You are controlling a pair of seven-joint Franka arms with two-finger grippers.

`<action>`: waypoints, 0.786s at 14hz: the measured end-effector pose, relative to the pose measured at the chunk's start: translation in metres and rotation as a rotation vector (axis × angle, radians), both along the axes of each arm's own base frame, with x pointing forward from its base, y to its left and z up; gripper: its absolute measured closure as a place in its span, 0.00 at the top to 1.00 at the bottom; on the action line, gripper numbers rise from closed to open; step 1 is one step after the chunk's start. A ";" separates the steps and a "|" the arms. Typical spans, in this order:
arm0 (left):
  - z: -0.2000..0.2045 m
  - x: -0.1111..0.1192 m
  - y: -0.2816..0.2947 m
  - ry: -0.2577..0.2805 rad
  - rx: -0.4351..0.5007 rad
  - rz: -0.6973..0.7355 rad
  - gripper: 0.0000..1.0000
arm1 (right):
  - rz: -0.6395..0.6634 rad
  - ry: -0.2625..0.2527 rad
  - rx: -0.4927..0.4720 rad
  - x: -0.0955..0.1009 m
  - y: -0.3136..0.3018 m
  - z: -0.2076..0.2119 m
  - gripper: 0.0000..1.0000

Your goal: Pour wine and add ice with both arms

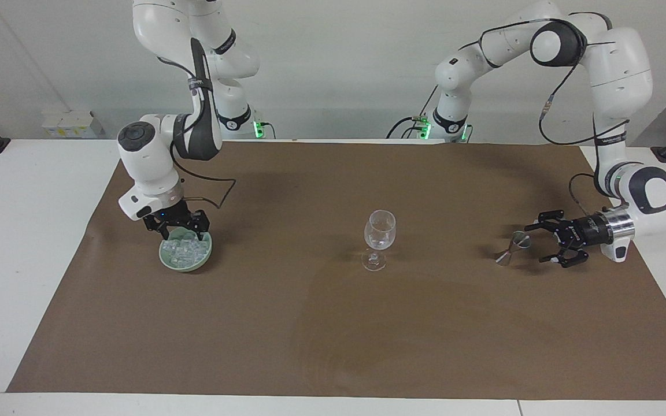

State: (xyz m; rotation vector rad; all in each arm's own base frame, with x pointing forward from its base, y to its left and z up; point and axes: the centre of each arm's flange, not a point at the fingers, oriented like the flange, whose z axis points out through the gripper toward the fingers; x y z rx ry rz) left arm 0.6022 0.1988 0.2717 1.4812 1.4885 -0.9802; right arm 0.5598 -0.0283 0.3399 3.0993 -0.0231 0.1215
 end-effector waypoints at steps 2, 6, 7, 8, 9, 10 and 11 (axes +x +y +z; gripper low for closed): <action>0.023 0.011 0.009 -0.045 0.067 -0.036 1.00 | 0.000 0.004 0.000 -0.001 0.000 -0.003 0.78; 0.107 0.033 0.008 -0.171 0.222 -0.133 1.00 | 0.002 -0.019 0.000 0.001 0.000 -0.006 0.70; 0.128 0.036 0.001 -0.198 0.255 -0.163 1.00 | 0.002 -0.018 0.000 0.001 0.001 -0.008 0.70; 0.152 0.039 -0.009 -0.226 0.295 -0.196 1.00 | 0.001 -0.016 0.000 0.001 0.000 -0.009 0.70; 0.175 0.041 -0.021 -0.255 0.332 -0.226 1.00 | 0.001 -0.014 0.000 0.000 0.000 -0.010 0.71; 0.195 0.042 -0.034 -0.281 0.364 -0.251 1.00 | 0.000 -0.011 0.000 -0.001 0.000 -0.011 0.71; 0.214 0.041 -0.046 -0.304 0.400 -0.278 1.00 | 0.000 -0.008 0.000 -0.002 0.000 -0.012 0.71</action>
